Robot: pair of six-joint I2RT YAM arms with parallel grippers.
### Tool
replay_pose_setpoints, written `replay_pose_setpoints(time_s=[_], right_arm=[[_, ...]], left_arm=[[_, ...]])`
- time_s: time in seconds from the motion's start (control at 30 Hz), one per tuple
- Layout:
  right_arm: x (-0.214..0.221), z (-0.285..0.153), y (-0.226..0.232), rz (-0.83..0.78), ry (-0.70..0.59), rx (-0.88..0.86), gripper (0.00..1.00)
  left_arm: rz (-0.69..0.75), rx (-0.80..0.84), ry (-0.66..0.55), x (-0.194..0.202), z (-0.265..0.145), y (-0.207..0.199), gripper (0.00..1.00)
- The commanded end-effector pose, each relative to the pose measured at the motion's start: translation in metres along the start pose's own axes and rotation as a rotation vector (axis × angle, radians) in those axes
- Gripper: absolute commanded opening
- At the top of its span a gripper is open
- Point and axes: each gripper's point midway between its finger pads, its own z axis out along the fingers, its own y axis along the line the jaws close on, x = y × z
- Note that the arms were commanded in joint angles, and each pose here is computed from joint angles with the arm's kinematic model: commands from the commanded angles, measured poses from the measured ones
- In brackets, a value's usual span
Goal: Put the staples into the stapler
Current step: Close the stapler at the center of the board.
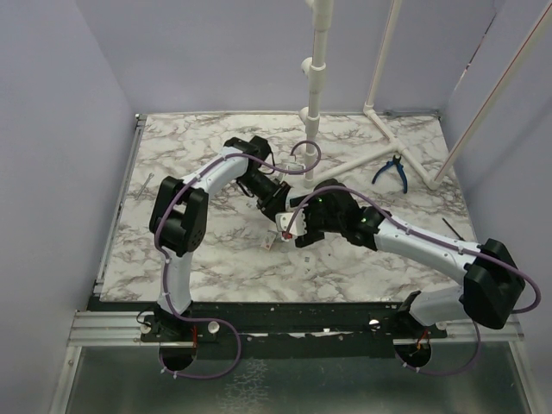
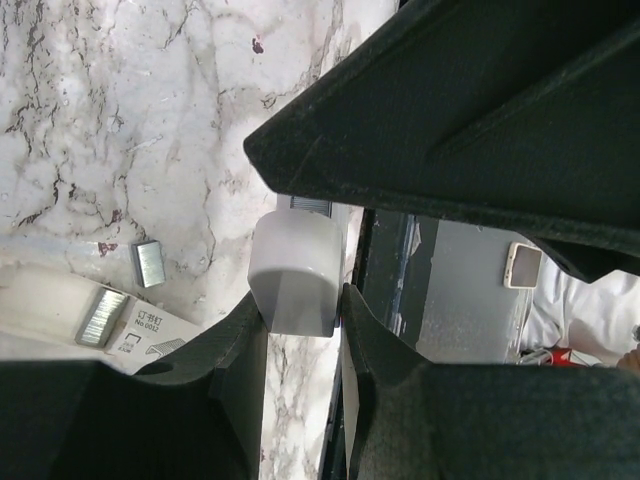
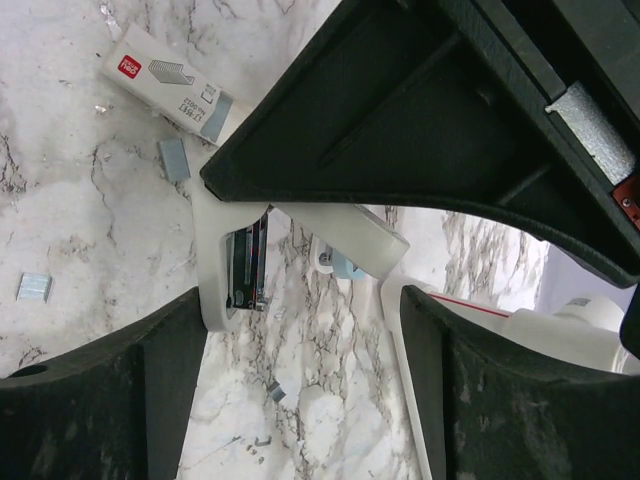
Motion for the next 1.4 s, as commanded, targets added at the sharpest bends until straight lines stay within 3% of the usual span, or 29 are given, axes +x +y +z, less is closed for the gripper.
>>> replay_pose_setpoints(time_s=[0.0,0.6,1.37], right_arm=[[0.003,0.007,-0.003,0.002,0.019,0.030,0.76],[0.009,0.019,0.001,-0.125,0.089,0.088,0.78],[0.025,0.019,-0.009,-0.199,0.181,0.219,0.86]], left_arm=[[-0.007,0.067,-0.008,-0.004,0.008,-0.011,0.00],[-0.033,0.106,0.116,0.019,0.030,-0.008,0.00],[-0.042,0.091,0.165,0.028,0.037,-0.004,0.00]])
